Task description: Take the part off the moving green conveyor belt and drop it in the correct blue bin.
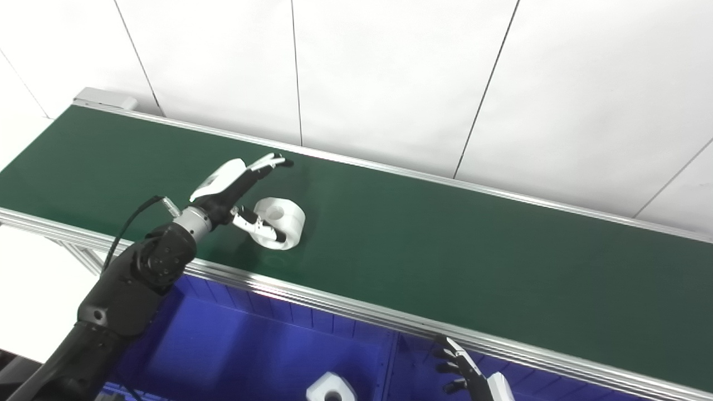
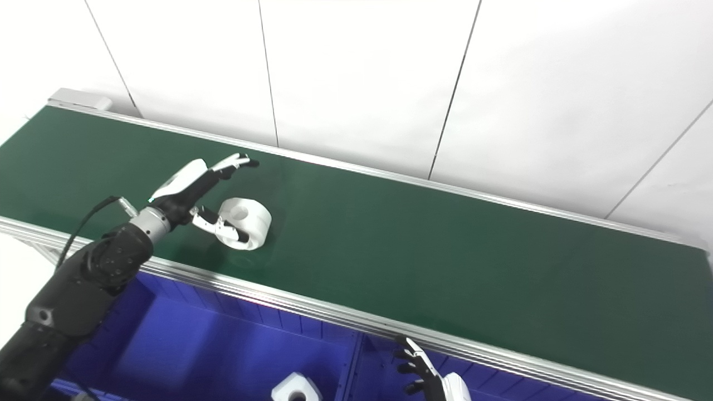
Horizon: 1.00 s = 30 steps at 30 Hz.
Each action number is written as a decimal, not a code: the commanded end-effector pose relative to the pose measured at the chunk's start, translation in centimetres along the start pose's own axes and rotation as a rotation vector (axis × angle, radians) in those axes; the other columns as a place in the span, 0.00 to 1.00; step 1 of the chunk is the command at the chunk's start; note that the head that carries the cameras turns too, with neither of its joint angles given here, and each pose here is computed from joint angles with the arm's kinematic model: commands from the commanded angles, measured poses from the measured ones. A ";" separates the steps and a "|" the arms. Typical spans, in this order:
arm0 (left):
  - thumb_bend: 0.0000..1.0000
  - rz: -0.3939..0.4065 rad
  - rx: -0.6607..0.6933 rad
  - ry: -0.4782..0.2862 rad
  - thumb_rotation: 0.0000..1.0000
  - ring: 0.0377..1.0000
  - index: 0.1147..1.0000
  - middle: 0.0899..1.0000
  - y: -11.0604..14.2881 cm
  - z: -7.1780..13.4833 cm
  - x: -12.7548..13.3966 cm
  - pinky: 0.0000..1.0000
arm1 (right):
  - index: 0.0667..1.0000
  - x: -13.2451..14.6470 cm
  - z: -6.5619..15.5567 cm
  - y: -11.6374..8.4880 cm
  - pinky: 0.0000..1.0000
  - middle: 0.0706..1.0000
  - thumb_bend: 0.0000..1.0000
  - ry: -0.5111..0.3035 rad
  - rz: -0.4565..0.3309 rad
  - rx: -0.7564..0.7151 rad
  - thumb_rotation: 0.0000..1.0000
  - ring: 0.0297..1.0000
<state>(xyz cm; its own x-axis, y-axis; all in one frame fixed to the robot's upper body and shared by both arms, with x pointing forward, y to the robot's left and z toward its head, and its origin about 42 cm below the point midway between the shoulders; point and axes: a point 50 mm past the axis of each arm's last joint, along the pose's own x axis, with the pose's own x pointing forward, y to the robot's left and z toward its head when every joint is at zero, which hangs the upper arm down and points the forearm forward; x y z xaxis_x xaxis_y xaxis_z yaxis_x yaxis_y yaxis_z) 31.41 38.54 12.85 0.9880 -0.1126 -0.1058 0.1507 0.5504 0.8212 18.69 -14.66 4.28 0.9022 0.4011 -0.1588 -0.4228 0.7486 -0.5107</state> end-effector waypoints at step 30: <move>0.51 0.219 -0.331 -0.190 0.00 0.44 0.47 0.41 -2.1 2.9 -1.4 0.42 | 0.88 -0.1 2.5 -0.6 0.59 0.80 0.64 -0.080 -0.038 0.021 0.11 0.74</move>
<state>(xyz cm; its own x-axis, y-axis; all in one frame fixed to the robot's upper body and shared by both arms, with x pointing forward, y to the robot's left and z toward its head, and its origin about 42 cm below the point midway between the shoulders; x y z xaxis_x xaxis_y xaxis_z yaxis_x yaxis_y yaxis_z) 29.89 35.12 11.55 0.9882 -0.1059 0.1111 0.0178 0.7982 0.6022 18.43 -14.29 5.30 0.9053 0.4047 -0.1287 -0.4111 0.7591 -0.5048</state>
